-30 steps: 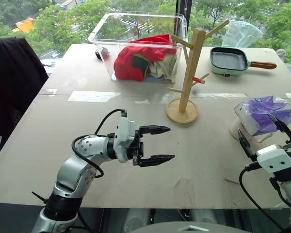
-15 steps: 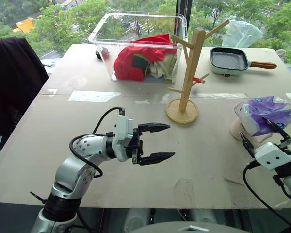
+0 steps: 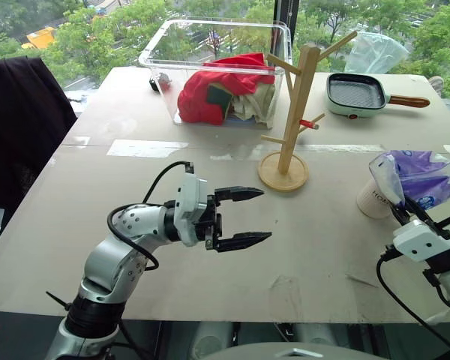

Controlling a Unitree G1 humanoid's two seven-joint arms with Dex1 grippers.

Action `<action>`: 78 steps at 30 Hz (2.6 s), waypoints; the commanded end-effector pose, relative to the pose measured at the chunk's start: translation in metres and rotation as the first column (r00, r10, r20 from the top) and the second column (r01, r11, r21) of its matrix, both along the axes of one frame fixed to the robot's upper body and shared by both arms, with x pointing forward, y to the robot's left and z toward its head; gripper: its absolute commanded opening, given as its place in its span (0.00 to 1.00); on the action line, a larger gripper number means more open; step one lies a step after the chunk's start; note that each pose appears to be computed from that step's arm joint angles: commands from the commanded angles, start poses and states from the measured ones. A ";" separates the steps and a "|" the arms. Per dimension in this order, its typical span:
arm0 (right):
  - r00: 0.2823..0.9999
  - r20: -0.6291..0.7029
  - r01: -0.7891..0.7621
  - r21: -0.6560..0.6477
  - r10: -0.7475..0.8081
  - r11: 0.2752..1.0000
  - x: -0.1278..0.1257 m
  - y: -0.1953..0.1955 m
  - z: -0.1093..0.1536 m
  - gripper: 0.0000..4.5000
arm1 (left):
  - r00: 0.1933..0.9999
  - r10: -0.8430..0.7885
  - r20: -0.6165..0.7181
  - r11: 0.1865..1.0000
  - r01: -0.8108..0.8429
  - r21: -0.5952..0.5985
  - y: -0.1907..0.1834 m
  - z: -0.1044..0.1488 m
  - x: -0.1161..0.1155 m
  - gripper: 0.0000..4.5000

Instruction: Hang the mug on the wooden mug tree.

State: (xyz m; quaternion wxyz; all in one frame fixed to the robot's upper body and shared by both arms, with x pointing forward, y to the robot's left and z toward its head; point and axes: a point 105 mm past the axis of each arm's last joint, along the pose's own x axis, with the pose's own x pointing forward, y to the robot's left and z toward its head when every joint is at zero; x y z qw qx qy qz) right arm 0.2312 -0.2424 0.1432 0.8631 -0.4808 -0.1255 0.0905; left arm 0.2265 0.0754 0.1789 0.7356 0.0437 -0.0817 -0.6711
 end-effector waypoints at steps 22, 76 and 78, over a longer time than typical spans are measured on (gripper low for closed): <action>0.846 -0.107 0.527 0.015 -0.523 0.850 -0.072 -0.137 -0.003 0.69 | 0.985 -0.166 0.039 0.983 0.162 0.081 -0.026 0.010 -0.012 0.87; 0.937 -0.304 0.347 0.786 -0.170 0.511 0.028 -0.067 -0.065 0.49 | 0.978 0.191 0.089 0.971 -0.201 0.129 -0.004 -0.007 0.008 0.87; 0.940 -0.300 0.341 0.790 -0.164 0.509 0.030 -0.065 -0.065 0.31 | 0.978 0.189 0.088 0.971 -0.200 0.128 -0.004 -0.007 0.008 0.87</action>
